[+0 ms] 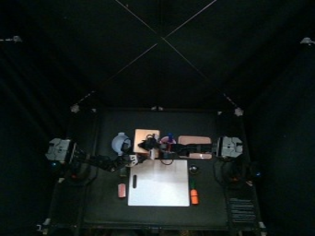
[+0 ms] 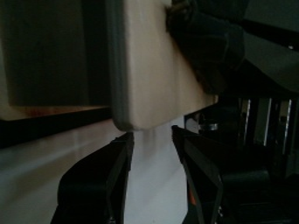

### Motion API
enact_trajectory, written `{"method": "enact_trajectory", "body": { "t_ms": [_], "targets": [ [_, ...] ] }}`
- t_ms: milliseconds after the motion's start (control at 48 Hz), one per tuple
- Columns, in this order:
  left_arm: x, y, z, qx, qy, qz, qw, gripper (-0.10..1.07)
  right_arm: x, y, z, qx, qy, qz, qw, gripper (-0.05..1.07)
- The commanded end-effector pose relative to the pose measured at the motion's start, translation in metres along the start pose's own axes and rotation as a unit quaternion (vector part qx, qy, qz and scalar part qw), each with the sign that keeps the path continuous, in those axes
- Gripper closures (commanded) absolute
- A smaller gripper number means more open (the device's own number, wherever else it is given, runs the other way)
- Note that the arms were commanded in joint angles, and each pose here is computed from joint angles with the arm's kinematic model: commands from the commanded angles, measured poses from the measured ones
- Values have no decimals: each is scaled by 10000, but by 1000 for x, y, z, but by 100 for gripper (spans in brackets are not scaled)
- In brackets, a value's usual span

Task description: Grab drawer handle

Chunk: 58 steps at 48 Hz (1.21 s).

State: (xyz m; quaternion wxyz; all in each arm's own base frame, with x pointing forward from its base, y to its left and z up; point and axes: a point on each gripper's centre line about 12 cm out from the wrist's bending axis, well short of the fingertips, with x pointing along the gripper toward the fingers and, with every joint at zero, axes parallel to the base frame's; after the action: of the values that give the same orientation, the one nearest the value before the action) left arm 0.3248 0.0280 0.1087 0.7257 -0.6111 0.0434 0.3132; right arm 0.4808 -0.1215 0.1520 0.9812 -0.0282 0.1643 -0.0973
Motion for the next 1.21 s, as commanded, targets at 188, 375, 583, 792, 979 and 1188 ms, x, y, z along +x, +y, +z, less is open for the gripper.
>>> {"method": "enact_trajectory", "body": {
  "t_ms": [188, 375, 583, 792, 979, 1188],
  "targets": [
    [9, 3, 3, -219, -285, 92, 9993, 19, 1, 4, 0, -16, 34, 40, 10000, 99],
    [17, 1, 5, -188, -435, 13, 9989, 20, 1, 6, 0, -6, 33, 51, 10000, 99],
    [24, 5, 10, -166, -591, 26, 9981, 22, 1, 9, -6, -6, 99, 84, 9999, 99],
    [22, 5, 15, -107, -648, 0, 9978, 32, 1, 10, -8, 0, 137, 95, 9999, 99],
    [22, 6, 12, -72, -601, 25, 9982, 41, 1, 10, -8, 22, 129, 91, 9999, 99],
    [15, 0, -7, -15, -195, 32, 9998, 42, 0, 8, -5, -24, 162, 77, 9998, 99]
  ]
}}
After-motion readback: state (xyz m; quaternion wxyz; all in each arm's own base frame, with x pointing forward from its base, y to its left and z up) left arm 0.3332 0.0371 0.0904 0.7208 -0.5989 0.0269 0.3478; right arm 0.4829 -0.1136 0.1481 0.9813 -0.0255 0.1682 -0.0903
